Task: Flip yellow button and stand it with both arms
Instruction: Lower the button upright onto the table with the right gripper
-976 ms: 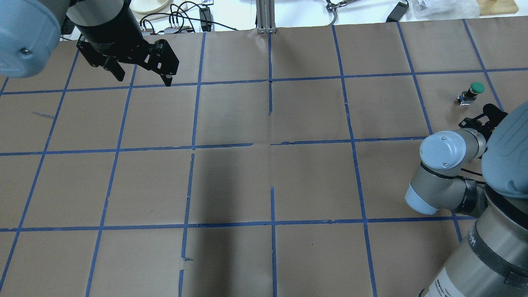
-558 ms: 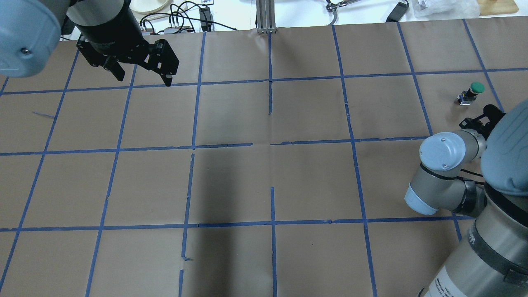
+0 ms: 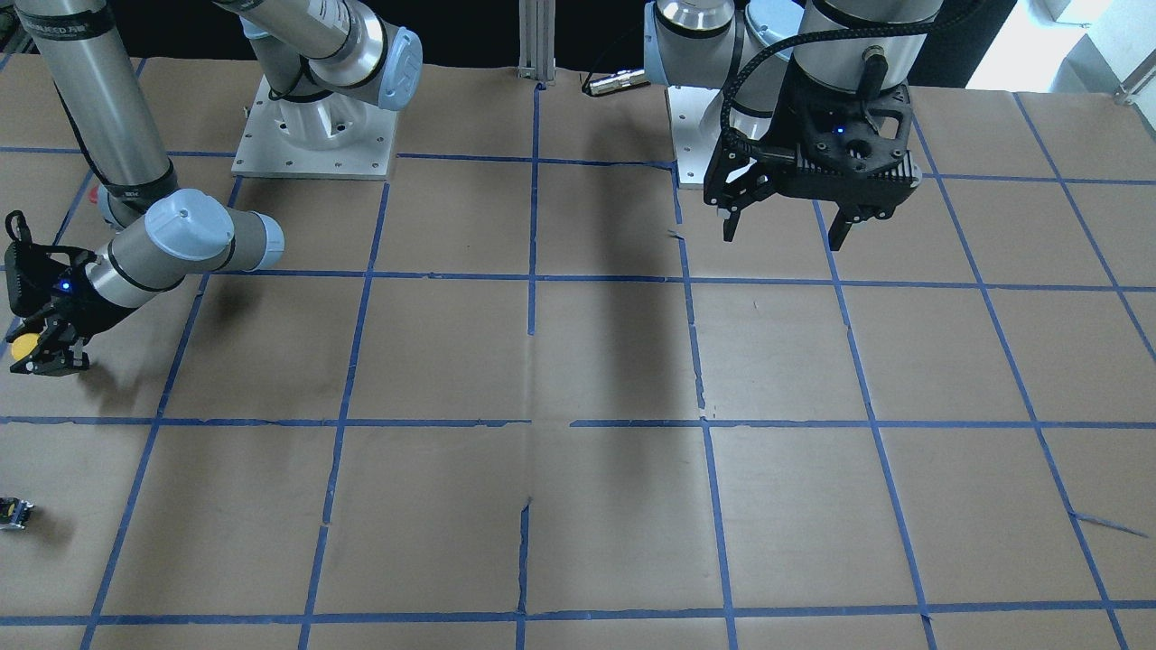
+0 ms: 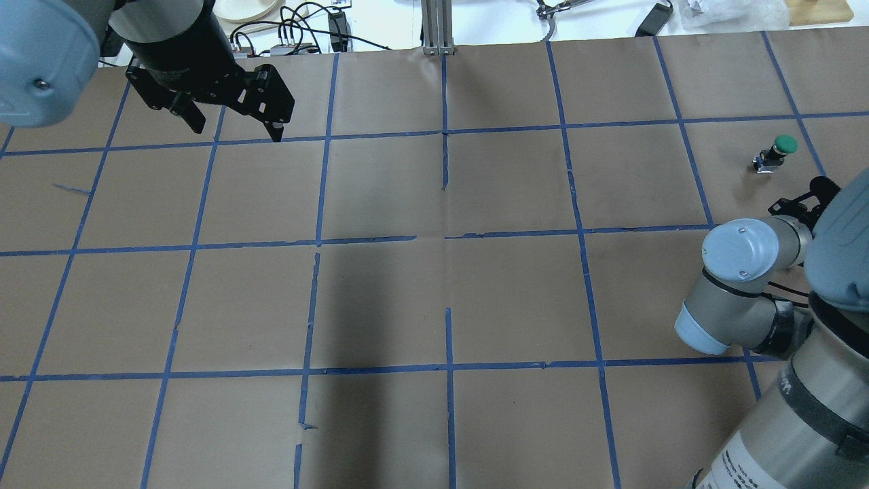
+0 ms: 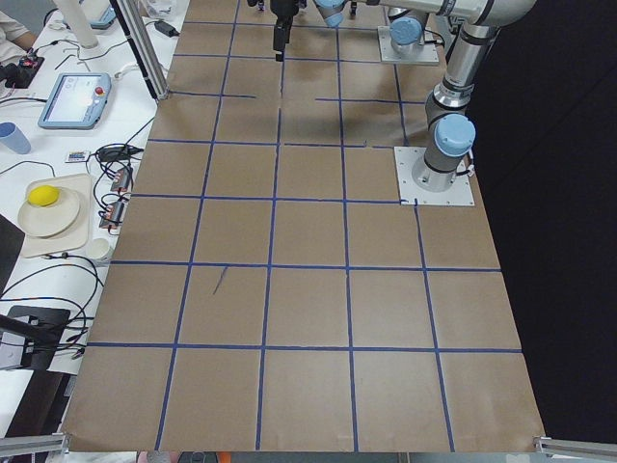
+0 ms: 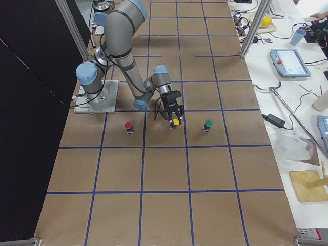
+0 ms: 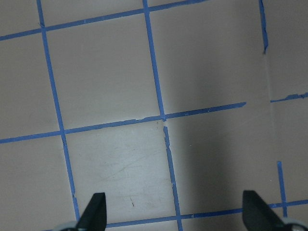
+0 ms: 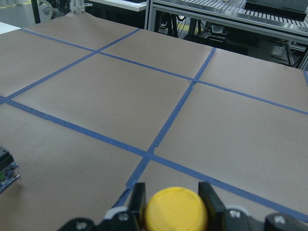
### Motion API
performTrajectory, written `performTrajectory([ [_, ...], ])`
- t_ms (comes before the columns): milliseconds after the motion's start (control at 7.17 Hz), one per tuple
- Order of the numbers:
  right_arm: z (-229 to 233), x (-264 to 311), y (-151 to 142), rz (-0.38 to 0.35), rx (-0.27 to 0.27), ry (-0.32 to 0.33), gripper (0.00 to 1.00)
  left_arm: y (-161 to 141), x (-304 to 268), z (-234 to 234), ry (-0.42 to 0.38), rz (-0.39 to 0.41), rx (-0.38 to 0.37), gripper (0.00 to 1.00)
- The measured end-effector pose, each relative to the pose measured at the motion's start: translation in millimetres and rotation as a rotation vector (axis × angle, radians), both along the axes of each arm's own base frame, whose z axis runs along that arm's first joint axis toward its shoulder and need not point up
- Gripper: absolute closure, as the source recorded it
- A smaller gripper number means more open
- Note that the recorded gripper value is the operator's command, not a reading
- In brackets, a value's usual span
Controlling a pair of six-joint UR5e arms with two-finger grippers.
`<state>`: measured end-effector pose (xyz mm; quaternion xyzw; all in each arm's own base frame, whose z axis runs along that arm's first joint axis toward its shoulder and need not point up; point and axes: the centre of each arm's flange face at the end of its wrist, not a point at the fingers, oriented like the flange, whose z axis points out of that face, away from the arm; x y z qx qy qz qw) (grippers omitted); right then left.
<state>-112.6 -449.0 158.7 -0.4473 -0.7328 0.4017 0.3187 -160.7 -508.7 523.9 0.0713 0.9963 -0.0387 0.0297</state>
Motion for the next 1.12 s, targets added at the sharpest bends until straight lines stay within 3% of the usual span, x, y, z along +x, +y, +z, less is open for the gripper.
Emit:
performTrajectory([
  [697,-11.8,-0.1,2.5,0.007,-0.019,0.013,0.23,0.0,0.0,0.0,0.0,0.0,0.0,0.0],
  [1115,-6.0,1.4,4.6,0.034,-0.03,0.043,0.12,0.0,0.0,-0.3,0.0,0.0,0.001,0.0],
])
